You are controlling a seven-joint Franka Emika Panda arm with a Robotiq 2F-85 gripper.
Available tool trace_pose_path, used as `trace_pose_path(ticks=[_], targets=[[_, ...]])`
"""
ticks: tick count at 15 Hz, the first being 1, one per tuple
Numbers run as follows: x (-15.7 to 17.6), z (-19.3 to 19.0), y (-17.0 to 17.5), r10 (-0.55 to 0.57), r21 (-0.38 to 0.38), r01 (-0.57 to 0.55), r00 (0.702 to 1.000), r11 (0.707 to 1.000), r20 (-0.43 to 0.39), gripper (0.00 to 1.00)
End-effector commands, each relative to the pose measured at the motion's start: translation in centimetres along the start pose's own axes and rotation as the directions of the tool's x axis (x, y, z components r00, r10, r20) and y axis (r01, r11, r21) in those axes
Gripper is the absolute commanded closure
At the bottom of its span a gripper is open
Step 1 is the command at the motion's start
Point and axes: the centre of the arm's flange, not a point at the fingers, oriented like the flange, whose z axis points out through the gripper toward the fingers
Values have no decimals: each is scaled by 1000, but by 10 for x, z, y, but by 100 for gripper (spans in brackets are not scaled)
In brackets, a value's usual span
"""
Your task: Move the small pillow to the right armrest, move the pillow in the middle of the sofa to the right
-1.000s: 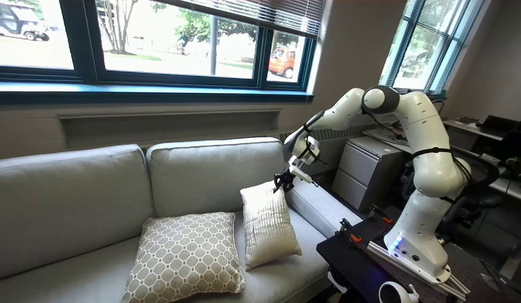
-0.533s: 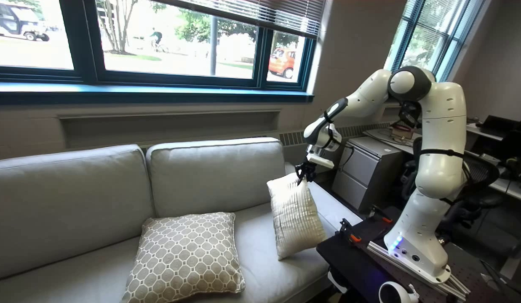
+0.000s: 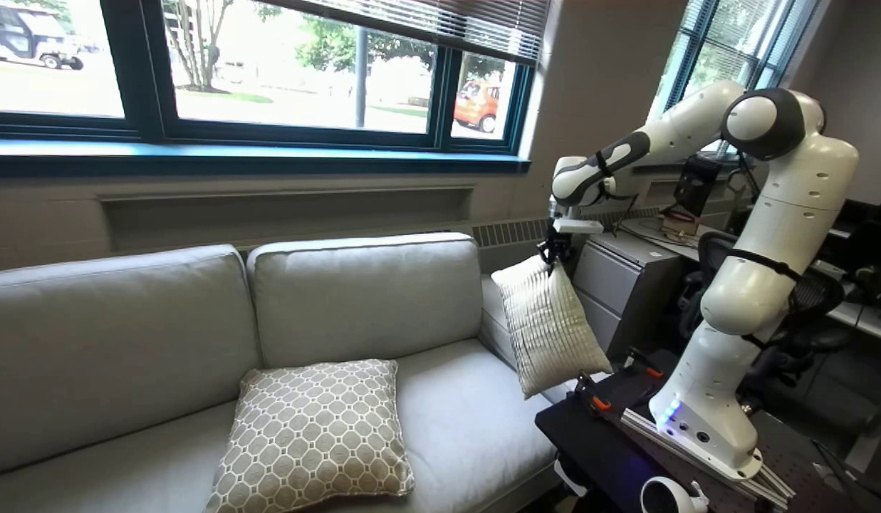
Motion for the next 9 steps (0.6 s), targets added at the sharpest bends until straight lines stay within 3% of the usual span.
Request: trace_pose_path(ticks=[1,5,9], targets=[[28,-91,-10,-18,-32,16,996,999,-86,92],[79,-118,-44,-48,-19,46,992,999,-113,92],[128,-82,-74,-64,-48,61,996,997,-61,92]])
